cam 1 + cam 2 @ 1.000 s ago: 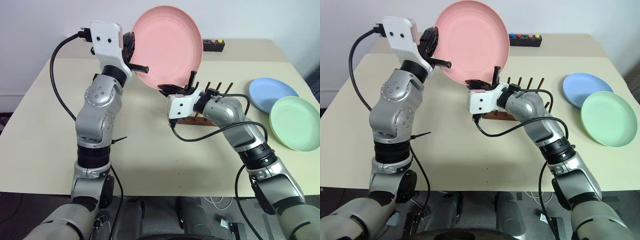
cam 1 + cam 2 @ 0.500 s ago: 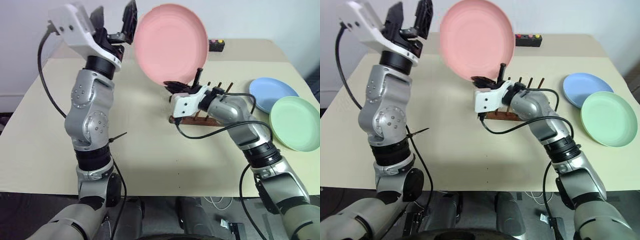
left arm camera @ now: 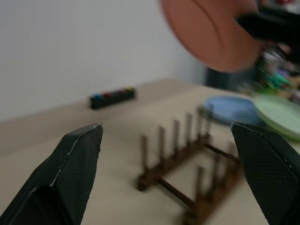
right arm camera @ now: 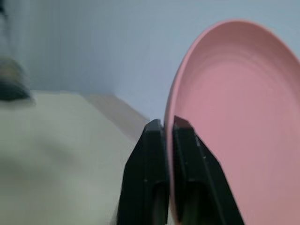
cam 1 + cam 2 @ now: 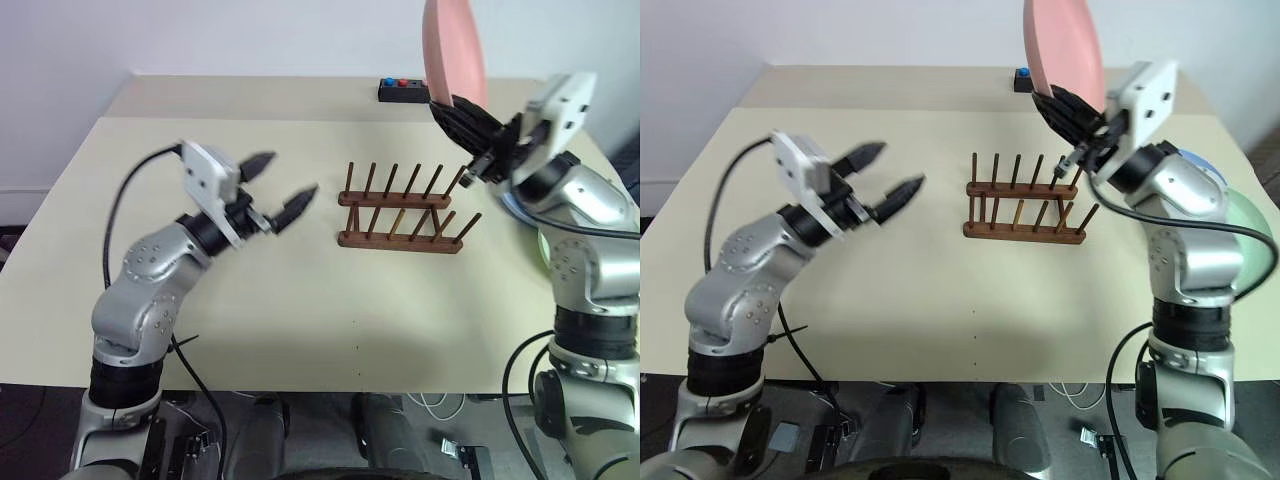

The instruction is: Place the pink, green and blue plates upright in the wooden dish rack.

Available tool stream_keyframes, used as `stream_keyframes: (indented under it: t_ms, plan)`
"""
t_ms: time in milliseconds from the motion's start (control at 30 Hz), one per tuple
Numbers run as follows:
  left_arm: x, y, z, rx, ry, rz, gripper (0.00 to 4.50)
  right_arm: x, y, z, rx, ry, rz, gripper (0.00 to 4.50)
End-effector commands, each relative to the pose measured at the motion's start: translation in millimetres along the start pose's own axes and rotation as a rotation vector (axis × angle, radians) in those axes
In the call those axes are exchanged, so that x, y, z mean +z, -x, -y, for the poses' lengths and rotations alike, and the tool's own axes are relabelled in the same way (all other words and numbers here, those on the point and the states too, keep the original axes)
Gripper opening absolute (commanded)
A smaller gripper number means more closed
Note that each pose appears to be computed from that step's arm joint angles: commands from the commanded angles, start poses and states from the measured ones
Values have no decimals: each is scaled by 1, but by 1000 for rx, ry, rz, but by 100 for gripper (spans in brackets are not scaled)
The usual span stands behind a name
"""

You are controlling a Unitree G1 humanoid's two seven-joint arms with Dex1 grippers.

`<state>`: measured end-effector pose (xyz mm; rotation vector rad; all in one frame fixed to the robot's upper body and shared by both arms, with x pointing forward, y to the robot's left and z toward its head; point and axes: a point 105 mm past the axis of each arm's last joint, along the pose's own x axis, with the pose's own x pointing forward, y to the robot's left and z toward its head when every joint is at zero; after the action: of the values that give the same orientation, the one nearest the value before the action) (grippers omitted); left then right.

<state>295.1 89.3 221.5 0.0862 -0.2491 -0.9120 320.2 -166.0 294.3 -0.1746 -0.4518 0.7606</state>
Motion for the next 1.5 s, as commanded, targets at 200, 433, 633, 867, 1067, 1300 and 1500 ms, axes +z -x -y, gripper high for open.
stream_keyframes:
  t_ms: [200,433,633,867,1067,1300,1500]
  plan:
    - [-33,6,40,-218,34,-131,448,29,40,8,5,-339,111,0]
    - [-42,7,40,-239,58,-145,448,6,48,7,-24,-494,39,0]
    - [-43,6,41,-235,63,-138,448,-2,46,14,-53,-529,22,0]
    - [-46,9,41,-221,69,-143,448,-6,46,21,-61,-603,48,0]
    - [-47,11,40,-216,63,-147,448,-11,49,24,-69,-670,52,0]
    - [-47,9,40,-220,56,-144,450,-13,51,26,-88,-689,60,104]
    - [-48,8,40,-226,55,-142,450,-15,54,34,-153,-642,56,400]
